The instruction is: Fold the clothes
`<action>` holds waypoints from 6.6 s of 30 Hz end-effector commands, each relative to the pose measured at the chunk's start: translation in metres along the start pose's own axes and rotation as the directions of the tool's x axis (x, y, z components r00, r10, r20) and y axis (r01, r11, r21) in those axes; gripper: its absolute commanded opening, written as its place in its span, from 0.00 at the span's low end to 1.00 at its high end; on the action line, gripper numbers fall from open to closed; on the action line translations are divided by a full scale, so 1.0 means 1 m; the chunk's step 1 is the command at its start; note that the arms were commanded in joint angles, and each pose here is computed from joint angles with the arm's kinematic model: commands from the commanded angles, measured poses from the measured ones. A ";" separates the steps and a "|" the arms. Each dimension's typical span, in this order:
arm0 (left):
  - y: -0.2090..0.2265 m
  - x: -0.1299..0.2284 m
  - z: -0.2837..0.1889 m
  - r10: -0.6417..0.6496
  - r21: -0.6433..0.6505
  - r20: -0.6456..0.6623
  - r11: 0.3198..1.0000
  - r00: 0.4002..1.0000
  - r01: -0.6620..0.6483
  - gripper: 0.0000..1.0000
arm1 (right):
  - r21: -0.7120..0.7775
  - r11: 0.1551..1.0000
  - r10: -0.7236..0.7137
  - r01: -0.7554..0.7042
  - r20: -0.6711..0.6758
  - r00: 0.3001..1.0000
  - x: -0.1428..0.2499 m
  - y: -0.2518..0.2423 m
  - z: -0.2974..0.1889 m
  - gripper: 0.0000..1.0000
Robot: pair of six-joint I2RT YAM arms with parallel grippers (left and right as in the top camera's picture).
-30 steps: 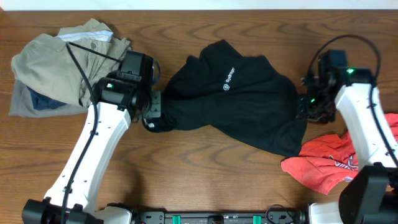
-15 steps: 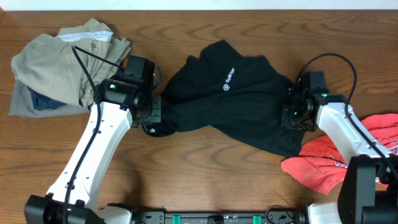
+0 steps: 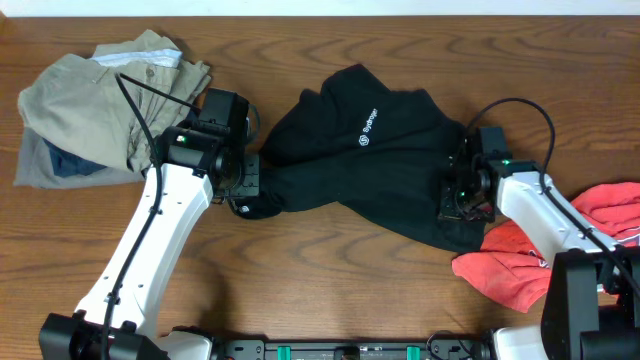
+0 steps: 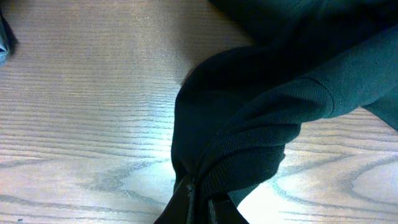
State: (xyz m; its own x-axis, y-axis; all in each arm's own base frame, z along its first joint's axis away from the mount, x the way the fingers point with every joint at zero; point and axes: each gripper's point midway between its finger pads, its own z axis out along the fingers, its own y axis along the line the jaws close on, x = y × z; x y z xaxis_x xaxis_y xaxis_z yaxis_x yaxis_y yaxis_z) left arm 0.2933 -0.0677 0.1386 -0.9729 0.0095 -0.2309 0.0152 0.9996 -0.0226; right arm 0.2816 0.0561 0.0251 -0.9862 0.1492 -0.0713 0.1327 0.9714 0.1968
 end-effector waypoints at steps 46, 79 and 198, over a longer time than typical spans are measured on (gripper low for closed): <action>0.012 -0.020 0.011 -0.020 -0.076 0.062 0.997 0.998 0.025 0.06 | 0.033 0.945 0.302 -0.326 0.300 0.905 -0.104 -0.078 -0.010 0.53; 0.023 -0.072 -0.051 0.042 -0.155 0.291 0.988 0.956 0.004 0.06 | -0.053 0.995 0.097 -0.083 0.388 0.916 -0.145 -0.034 -0.125 0.01; 0.002 -0.160 -0.004 -0.010 0.014 0.268 1.000 0.963 0.006 0.06 | -0.189 0.982 0.091 -0.014 0.403 0.911 -0.238 0.031 0.009 0.40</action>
State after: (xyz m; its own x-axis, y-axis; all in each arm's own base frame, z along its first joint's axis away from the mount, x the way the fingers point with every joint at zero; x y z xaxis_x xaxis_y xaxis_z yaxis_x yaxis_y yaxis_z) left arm 0.4477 -0.0685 0.1791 -0.8760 -0.0161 -0.4820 0.0088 0.9987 -0.0492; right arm 0.5188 0.0505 0.0371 -0.8524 0.2880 -0.4363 0.1258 0.9231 0.3635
